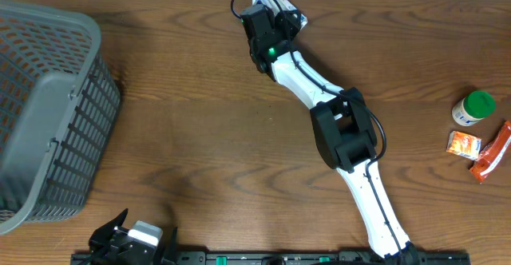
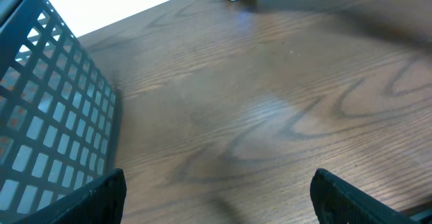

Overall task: Scan the item barcode
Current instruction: 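Carry the toothpaste box right and drop it beside the green jar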

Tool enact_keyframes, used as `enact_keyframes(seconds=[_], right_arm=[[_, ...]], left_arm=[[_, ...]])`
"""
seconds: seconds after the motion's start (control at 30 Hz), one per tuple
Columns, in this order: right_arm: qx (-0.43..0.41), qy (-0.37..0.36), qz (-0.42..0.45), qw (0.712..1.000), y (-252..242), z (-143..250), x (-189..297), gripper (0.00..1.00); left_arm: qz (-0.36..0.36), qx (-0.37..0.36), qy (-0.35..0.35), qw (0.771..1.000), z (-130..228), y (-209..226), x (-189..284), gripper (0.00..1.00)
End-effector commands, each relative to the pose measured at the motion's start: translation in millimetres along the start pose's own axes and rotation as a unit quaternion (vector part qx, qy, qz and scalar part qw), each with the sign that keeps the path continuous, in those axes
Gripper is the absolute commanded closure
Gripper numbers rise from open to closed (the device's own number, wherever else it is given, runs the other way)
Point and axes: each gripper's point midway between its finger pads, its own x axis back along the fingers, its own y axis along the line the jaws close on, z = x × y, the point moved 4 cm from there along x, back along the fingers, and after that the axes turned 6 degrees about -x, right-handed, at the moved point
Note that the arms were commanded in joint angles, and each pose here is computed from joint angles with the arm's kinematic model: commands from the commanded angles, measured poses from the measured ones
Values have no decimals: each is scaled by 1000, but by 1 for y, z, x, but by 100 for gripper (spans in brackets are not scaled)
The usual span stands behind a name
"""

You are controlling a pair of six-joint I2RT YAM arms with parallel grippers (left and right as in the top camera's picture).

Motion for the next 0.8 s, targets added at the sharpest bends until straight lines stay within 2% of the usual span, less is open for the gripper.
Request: enact_keyframes(seconds=[0.0,0.1,0.23,0.33,0.43,0.47,0.5,0.53,0.77], right_arm=[[0,9,32,999,-34,-6,8,76],[-4,11,32,999,-59,-10,19,78],[-54,40,24,997,-91,4,30,80],[-76,118,11,990,-111,47,28,83],[-93,198,4,976,-117,93,20,82],[-114,244,-21,963,-115,119,17,83],[-130,309,-55,941,-119,155,11,89],[-141,339,-63,928,-123,173,8,92],[-246,482,-109,834,-153,265,-10,98]], left_arm=[[2,-4,-9,1000,-2,-2,2,14],[2,-4,-9,1000,-2,-2,2,14],[2,-4,-9,1000,-2,-2,2,14],[2,-4,-9,1000,-2,-2,2,14],[2,-4,-9,1000,-2,-2,2,14],[2,-4,-9,1000,-2,-2,2,13],[2,-4,-9,1000,-2,-2,2,14],[2,-4,-9,1000,-2,-2,2,13],[2,-4,-9,1000,-2,-2,2,14]])
